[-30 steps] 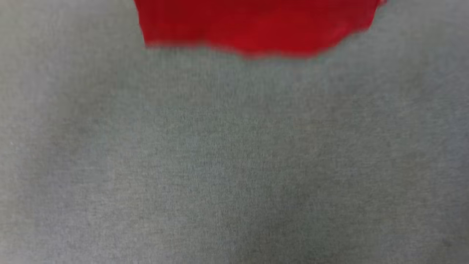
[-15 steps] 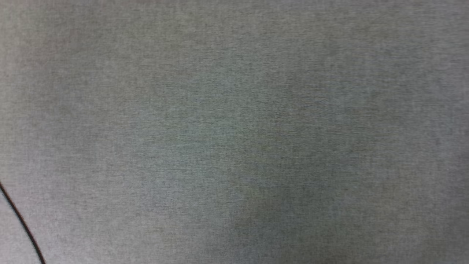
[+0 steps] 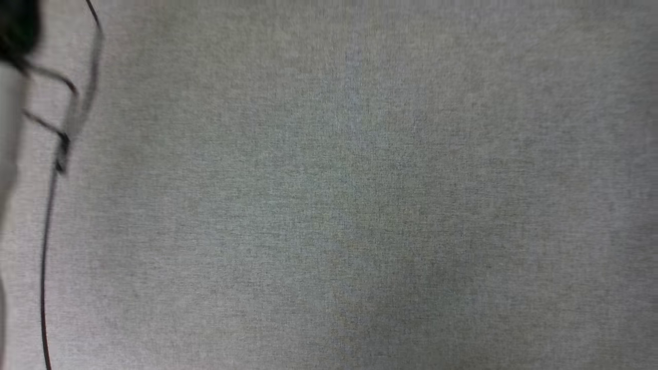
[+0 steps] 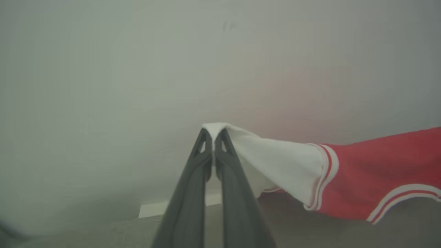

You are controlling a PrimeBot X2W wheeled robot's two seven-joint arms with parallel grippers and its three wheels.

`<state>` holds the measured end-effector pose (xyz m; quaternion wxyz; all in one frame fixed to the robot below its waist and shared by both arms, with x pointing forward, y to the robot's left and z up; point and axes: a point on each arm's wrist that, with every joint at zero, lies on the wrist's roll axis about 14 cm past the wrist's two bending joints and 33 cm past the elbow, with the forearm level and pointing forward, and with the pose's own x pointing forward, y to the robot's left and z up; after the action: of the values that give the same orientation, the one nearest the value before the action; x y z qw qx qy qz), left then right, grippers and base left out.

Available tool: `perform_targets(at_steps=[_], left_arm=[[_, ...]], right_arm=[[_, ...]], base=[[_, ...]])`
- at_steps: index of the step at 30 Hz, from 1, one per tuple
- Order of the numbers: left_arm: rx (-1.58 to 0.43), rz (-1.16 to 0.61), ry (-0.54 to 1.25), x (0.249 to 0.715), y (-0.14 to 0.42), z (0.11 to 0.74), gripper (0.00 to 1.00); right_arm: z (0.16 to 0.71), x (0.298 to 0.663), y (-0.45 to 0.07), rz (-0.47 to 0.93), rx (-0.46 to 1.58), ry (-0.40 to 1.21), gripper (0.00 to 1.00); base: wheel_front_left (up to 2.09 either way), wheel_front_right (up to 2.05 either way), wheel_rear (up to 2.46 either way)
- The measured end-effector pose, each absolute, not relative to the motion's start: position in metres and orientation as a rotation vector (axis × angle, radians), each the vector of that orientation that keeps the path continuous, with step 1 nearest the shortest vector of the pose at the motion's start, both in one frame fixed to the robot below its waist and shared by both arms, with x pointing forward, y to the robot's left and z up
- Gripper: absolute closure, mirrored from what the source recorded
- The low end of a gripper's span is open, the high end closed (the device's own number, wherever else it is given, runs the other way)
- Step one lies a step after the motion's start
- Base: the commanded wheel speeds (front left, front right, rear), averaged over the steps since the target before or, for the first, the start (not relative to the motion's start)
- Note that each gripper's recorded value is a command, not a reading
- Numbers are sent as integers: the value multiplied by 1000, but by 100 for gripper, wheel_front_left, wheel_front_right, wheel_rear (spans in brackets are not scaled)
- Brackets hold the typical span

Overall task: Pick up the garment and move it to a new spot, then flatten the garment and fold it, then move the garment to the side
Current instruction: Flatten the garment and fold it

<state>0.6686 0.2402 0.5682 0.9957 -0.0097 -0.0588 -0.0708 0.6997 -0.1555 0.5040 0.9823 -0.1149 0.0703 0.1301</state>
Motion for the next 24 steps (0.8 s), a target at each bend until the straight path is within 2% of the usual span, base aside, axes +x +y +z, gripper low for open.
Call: perform_targets(at_steps=[7, 15, 24], left_arm=[[19, -176, 76, 602, 234, 504, 100], [48, -157, 251, 523, 250, 471, 100], [67, -155, 396, 441, 265, 460, 100]], right_arm=[[459, 645, -165, 284, -211, 327, 100], [429, 574, -179, 288, -150, 521, 100], [425, 509, -193, 287, -91, 633, 100]], base=[[0, 0, 0], [0, 0, 0], [0, 0, 0]])
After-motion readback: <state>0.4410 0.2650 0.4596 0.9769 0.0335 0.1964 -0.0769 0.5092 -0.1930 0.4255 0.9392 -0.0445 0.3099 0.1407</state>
